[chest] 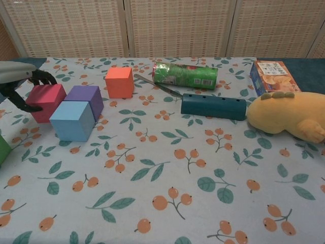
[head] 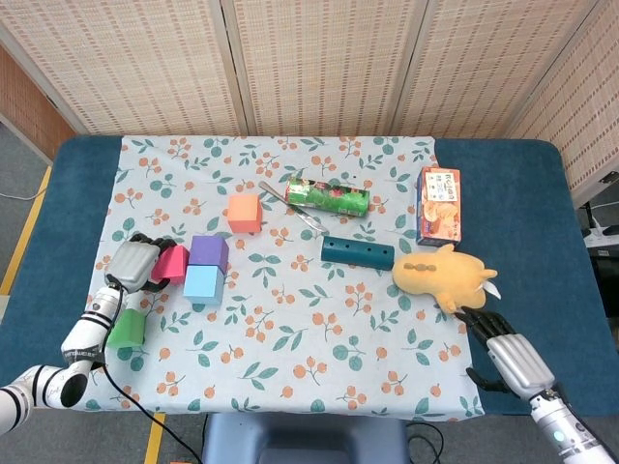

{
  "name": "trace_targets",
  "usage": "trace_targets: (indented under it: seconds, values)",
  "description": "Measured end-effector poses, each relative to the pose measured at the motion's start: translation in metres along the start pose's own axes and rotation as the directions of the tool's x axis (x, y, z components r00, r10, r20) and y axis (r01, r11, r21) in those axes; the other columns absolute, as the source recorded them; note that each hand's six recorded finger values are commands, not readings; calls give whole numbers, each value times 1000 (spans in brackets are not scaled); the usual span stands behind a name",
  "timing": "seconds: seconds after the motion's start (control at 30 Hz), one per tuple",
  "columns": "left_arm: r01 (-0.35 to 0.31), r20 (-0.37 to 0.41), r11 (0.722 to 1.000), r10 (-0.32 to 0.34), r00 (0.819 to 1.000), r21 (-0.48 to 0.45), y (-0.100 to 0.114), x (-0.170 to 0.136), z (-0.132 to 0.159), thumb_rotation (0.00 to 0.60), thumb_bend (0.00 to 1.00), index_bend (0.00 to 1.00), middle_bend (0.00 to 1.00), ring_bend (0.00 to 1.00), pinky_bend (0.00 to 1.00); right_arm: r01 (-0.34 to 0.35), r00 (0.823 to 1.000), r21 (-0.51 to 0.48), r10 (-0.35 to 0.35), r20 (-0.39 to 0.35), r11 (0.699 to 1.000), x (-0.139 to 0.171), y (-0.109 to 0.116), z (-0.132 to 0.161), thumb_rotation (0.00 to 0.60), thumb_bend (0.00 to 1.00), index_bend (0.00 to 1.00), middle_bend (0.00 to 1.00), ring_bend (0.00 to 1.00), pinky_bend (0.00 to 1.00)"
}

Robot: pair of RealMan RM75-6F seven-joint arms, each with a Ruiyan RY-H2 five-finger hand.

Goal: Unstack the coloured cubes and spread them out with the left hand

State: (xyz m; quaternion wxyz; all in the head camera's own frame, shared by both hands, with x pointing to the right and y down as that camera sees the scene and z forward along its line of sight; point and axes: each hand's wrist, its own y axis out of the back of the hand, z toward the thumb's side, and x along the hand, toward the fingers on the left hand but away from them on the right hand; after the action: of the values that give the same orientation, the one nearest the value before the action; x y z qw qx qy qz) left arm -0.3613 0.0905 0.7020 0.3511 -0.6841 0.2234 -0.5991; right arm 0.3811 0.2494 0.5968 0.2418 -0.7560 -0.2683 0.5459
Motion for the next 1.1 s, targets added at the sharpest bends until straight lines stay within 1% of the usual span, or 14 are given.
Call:
trace_targets:
  seconds: [0.1,0.2,0.27,0.37,0.43,0.57,0.6,0.67,0.83,0.97,1.1]
  values:
    - [-51,-23,998,52,998,34,13,4,-9,600,340,362,497,323,200,-6,1000,-2,6,2,1000,-1,-1,0,600,250,0,0,0,0]
    - [-81,-61,995,85,995,59,24,13,-22,600,339,362,495,323,197,-13,1000,0,13,5,1000,-2,-3,-1,600,250,0,0,0,0]
    - [-86,-92,994,92,992,65,28,20,-33,600,339,359,493,322,194,-13,1000,4,13,9,1000,-3,-3,-2,600,250,0,0,0,0]
    - [-77,-145,995,85,986,61,29,32,-50,600,340,335,468,305,190,-7,1000,6,7,13,1000,-3,-2,-2,600,250,0,0,0,0]
    - [-76,-175,996,84,981,54,29,40,-60,600,340,283,412,262,176,-2,1000,7,2,19,1000,-4,-2,-3,600,250,0,0,0,0]
    - [-53,-216,998,56,975,21,20,51,-74,600,341,76,202,158,145,4,1000,9,-4,29,1000,-5,-2,-4,600,250,0,0,0,0]
    - [-38,-220,999,38,975,6,15,54,-75,600,341,33,143,113,140,3,1000,10,-4,31,1000,-5,-2,-5,600,250,0,0,0,0]
    - [-19,-222,1000,19,975,0,9,58,-75,600,340,1,82,60,135,-3,999,13,2,34,1000,-6,-4,-5,600,250,0,0,0,0]
    - [11,-211,999,-17,977,-30,2,61,-71,600,341,0,32,15,136,-13,1000,18,12,28,1000,-6,-6,-3,600,250,0,0,0,0]
    - [-2,-189,999,-5,982,-34,5,60,-65,600,337,0,9,0,130,-3,1000,14,2,31,1000,-6,-4,-4,600,250,0,0,0,0]
    - [-40,-146,998,32,989,-53,13,51,-55,600,338,0,9,0,125,-7,1000,14,7,22,1000,-4,-5,-2,600,250,0,0,0,0]
